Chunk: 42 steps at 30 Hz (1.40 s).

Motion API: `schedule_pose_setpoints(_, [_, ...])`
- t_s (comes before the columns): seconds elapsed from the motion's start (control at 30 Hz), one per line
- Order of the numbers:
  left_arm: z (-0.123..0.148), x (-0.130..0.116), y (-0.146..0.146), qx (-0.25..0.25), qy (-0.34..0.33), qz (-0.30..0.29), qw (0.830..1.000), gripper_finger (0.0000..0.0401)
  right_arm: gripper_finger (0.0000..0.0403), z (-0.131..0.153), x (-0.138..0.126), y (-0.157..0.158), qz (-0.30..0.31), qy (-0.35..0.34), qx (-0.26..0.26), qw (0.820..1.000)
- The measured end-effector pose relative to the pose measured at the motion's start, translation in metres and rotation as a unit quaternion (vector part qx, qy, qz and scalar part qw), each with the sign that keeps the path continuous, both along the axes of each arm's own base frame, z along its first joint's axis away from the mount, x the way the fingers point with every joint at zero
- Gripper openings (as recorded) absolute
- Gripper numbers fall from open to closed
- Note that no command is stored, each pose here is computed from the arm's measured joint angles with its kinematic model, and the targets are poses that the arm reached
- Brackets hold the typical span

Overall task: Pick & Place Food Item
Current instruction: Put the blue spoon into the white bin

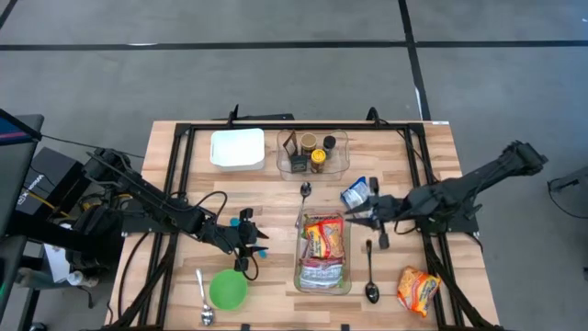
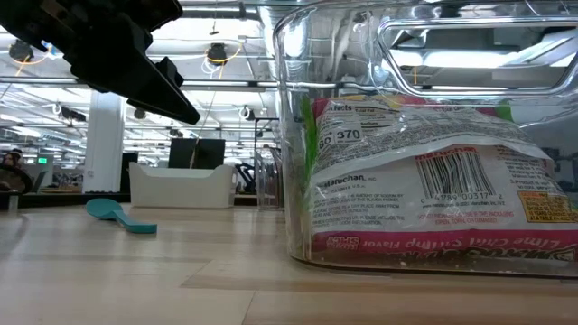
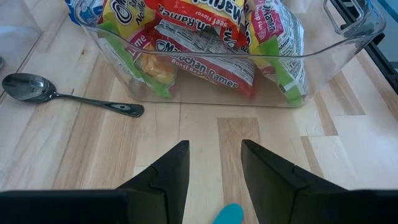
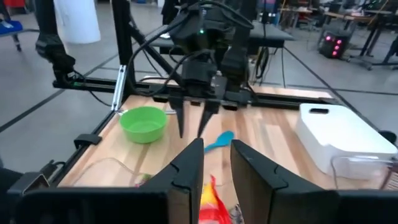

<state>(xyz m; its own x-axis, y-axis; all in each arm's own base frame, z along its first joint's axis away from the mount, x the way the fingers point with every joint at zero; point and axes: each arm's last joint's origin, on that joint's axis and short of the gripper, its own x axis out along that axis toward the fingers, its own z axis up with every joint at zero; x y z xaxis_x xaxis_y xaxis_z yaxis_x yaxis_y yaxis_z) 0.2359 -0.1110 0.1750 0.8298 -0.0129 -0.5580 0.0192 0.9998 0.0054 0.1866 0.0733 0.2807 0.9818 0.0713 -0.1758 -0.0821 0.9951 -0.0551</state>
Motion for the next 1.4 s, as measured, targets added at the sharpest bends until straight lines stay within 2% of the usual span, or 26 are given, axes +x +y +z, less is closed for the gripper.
schedule_pose_setpoints(0.23, [0.000, 0.000, 0.000, 0.000, 0.000, 0.000, 1.000, 0.0140, 0.0074, -0.019, -0.020, -0.016, -0.021, -0.002, 0.004, 1.000])
schedule_pose_setpoints(0.53, [0.000, 0.000, 0.000, 0.000, 0.000, 0.000, 1.000, 0.0140, 0.0074, -0.053, -0.030, -0.030, -0.054, -0.001, 0.038, 0.998])
schedule_pose_setpoints(0.63, [0.000, 0.000, 0.000, 0.000, 0.000, 0.000, 1.000, 0.0140, 0.0074, -0.058, -0.031, -0.030, -0.054, -0.013, 0.038, 0.998])
schedule_pose_setpoints(1.4, [0.000, 0.000, 0.000, -0.001, -0.001, -0.001, 1.000, 0.0140, 0.0074, -0.074, -0.022, -0.027, -0.055, 0.039, 0.015, 0.998])
